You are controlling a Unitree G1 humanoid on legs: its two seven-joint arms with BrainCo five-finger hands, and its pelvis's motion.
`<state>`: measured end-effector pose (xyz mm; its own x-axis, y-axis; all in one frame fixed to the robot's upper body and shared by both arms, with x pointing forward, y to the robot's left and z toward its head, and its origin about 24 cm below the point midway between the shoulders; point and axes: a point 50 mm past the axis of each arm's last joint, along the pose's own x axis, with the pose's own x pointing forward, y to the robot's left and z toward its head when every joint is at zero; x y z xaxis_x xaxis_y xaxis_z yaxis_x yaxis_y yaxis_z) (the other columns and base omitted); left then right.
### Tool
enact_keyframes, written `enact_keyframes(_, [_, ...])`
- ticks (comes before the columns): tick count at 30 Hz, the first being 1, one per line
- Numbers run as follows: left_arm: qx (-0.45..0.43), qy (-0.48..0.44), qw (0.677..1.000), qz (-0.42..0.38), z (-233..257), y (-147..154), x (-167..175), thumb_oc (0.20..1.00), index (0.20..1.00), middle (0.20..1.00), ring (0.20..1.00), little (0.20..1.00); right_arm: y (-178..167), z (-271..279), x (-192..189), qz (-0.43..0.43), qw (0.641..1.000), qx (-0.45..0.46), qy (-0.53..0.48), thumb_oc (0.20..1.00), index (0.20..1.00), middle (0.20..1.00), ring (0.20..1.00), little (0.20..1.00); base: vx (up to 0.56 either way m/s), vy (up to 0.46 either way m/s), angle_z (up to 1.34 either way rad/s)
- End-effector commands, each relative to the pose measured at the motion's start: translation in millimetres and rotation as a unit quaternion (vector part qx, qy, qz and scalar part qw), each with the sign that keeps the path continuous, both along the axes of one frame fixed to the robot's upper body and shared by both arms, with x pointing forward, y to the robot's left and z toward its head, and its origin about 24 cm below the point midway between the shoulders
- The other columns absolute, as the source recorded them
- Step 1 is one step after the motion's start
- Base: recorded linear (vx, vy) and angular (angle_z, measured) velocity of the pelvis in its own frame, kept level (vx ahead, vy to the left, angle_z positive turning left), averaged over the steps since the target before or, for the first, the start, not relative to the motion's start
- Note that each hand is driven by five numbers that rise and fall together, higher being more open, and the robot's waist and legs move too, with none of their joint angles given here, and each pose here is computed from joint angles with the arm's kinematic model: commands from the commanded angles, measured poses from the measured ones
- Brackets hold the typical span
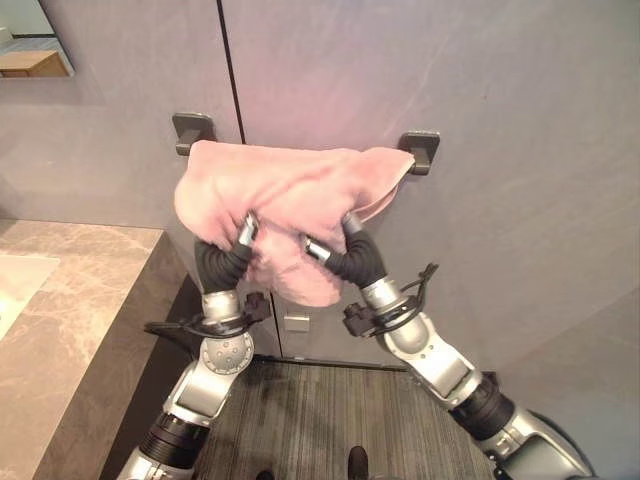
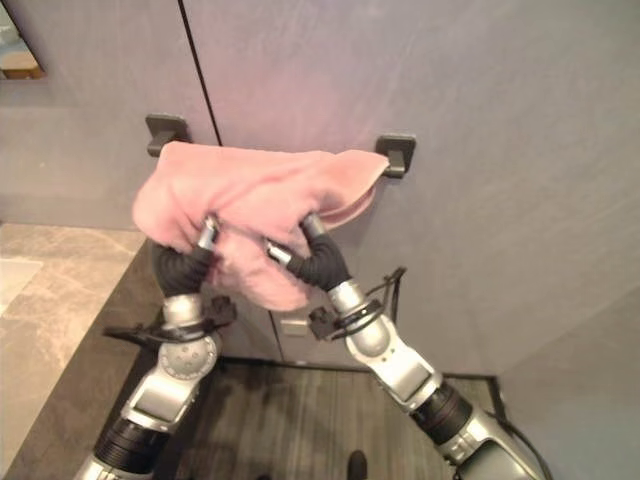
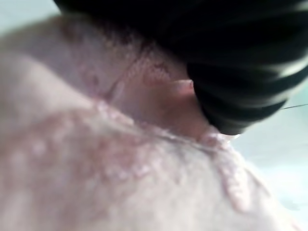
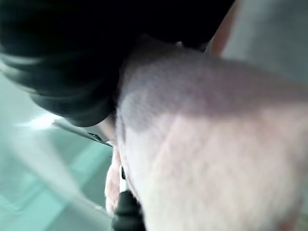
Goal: Put brush and paste in cup on sink, flatten towel.
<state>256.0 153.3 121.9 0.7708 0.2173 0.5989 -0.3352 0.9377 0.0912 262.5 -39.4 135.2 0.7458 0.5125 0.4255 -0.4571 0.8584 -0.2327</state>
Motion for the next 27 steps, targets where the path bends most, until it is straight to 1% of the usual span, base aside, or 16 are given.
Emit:
enact_keyframes(1, [-0.059, -0.032, 0.994, 0.084, 14.4, 35.9, 7.5, 0.2, 0.2, 0.2, 0.2, 0.2, -1.4, 27.9, -5.9, 0.024, 0.997, 0.048, -0.052, 0.2, 0.2, 0.2, 0.2, 0.2, 0.0, 0.0, 0.0])
enact_keyframes(3, [-0.128, 0.039, 0.988, 0.083, -9.6, 37.1, 14.8, 0.2, 0.2, 0.2, 0.2, 0.2, 5.7, 8.0, 2.5, 0.021, 1.0, 0.021, 0.003, 0.2, 0.2, 0.2, 0.2, 0.2, 0.0, 0.0, 0.0])
enact_keyframes(5, [-0.13, 0.036, 0.988, 0.076, -7.2, 40.2, 12.6, 0.2, 0.2, 0.2, 0.2, 0.2, 1.9, 7.6, 3.7, 0.012, 1.0, 0.013, 0.001, 0.2, 0.2, 0.2, 0.2, 0.2, 0.0, 0.0, 0.0])
enact_keyframes(11, [-0.056, 0.154, 0.985, 0.046, -45.1, 36.9, 19.9, 0.2, 0.2, 0.2, 0.2, 0.2, -11.3, -13.6, 7.7, -0.017, 0.999, -0.007, 0.042, 0.2, 0.2, 0.2, 0.2, 0.2, 0.0, 0.0, 0.0])
enact_keyframes(12, [-0.04, 0.191, 0.981, 0.017, -55.9, 32.9, 19.5, 0.26, 0.26, 0.26, 0.26, 0.26, -15.1, -19.1, 8.3, -0.022, 0.998, -0.011, 0.054, 0.288, 0.288, 0.288, 0.288, 0.288, 0.0, 0.0, 0.0])
enact_keyframes(13, [-0.035, 0.224, 0.974, -0.002, -66.0, 31.8, 18.5, 0.595, 0.595, 0.595, 0.595, 0.595, -18.9, -24.7, 9.1, -0.03, 0.997, -0.022, 0.063, 0.592, 0.592, 0.592, 0.592, 0.592, 0.0, 0.0, 0.0])
enact_keyframes(14, [-0.003, 0.269, 0.963, -0.015, -78.7, 33.1, 17.0, 1.0, 1.0, 1.0, 1.0, 1.0, -25.9, -34.1, 11.4, -0.049, 0.995, -0.044, 0.074, 1.0, 1.0, 1.0, 1.0, 1.0, 0.0, 0.0, 0.0])
enact_keyframes(15, [0.037, 0.3, 0.953, -0.02, -87.0, 35.3, 15.8, 1.0, 1.0, 1.0, 1.0, 1.0, -29.7, -45.2, 12.3, -0.057, 0.992, -0.073, 0.086, 1.0, 1.0, 1.0, 1.0, 1.0, 0.0, 0.0, 0.0])
enact_keyframes(17, [0.047, 0.356, 0.933, -0.02, -108.9, 36.5, 14.9, 1.0, 1.0, 1.0, 1.0, 1.0, -30.5, -66.7, 14.1, -0.063, 0.985, -0.089, 0.135, 1.0, 1.0, 1.0, 1.0, 1.0, 0.0, 0.0, -0.02])
enact_keyframes(18, [0.106, 0.444, 0.89, -0.002, -143.9, 44.9, 9.4, 1.0, 1.0, 1.0, 1.0, 1.0, -42.6, -106.1, 13.3, -0.091, 0.965, -0.088, 0.23, 1.0, 1.0, 1.0, 1.0, 1.0, 0.0, 0.0, 0.0])
enact_keyframes(19, [0.107, 0.443, 0.89, -0.003, -143.9, 44.5, 9.8, 1.0, 1.0, 1.0, 1.0, 1.0, -42.7, -106.1, 13.5, -0.091, 0.965, -0.088, 0.23, 1.0, 1.0, 1.0, 1.0, 1.0, 0.0, 0.0, 0.0])
enact_keyframes(20, [0.13, 0.488, 0.863, 0.002, -162.7, 49.4, 3.3, 1.0, 1.0, 1.0, 1.0, 1.0, -48.6, -128.5, 10.3, -0.105, 0.949, -0.09, 0.282, 1.0, 1.0, 1.0, 1.0, 1.0, 0.0, 0.0, 0.0])
enact_keyframes(22, [0.097, 0.567, 0.818, 0.019, -197.8, 53.1, -14.5, 1.0, 1.0, 1.0, 1.0, 1.0, -58.7, -167.9, 0.8, -0.134, 0.911, -0.074, 0.382, 1.0, 1.0, 1.0, 1.0, 1.0, 0.0, -0.001, -0.06])
enact_keyframes(24, [0.087, 0.673, 0.733, 0.04, -238.0, 61.9, -49.5, 1.0, 1.0, 1.0, 1.0, 1.0, -79.8, -215.9, -17.4, -0.197, 0.84, -0.05, 0.503, 1.0, 1.0, 1.0, 1.0, 1.0, 0.0, -0.001, -0.04])
enact_keyframes(26, [0.08, 0.727, 0.679, 0.055, -256.6, 66.3, -77.3, 1.0, 1.0, 1.0, 1.0, 1.0, -98.6, -242.5, -34.2, -0.248, 0.783, -0.047, 0.568, 1.0, 1.0, 1.0, 1.0, 1.0, 0.02, 0.007, -0.01])
enact_keyframes(27, [0.076, 0.741, 0.665, 0.054, -261.8, 65.9, -87.1, 1.0, 1.0, 1.0, 1.0, 1.0, -105.1, -249.4, -40.4, -0.261, 0.768, -0.052, 0.583, 1.0, 1.0, 1.0, 1.0, 1.0, 0.02, 0.009, -0.06])
